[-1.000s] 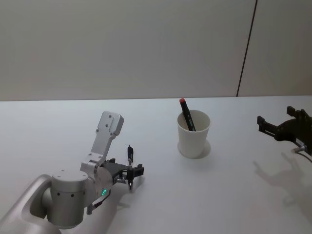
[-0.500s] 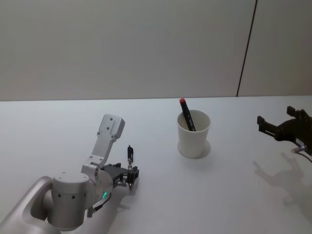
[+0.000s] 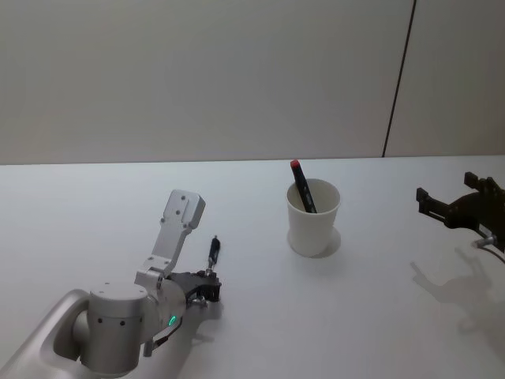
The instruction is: Place the pen into the pen holder.
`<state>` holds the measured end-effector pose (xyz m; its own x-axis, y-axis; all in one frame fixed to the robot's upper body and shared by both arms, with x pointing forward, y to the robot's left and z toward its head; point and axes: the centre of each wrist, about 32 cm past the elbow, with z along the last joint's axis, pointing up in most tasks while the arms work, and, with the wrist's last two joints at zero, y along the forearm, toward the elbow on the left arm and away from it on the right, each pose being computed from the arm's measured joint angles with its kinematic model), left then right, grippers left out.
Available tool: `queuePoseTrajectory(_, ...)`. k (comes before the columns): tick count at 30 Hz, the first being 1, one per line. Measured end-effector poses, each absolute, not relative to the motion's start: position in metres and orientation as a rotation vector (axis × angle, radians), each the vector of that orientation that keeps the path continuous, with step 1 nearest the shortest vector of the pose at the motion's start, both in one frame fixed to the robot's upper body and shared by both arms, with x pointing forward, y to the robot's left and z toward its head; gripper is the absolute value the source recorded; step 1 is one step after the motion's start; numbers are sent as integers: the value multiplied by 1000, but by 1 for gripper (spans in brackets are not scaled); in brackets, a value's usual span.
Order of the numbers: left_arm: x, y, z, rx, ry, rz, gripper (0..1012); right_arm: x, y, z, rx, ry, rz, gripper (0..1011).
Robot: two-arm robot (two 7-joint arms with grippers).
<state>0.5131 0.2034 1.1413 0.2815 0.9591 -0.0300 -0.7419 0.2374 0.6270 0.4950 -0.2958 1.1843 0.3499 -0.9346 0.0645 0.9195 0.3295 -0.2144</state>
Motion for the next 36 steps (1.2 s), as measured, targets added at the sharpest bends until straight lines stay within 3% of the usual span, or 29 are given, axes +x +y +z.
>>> queuePoseTrajectory(19,511,205,1138,551,445,1240,136,495,-296,1184,-228,75,-1214,1001)
queuePoseTrajectory(36,499,214,1155,460,282,1304,136,495,-296,1184,-228,75,-1214,1001)
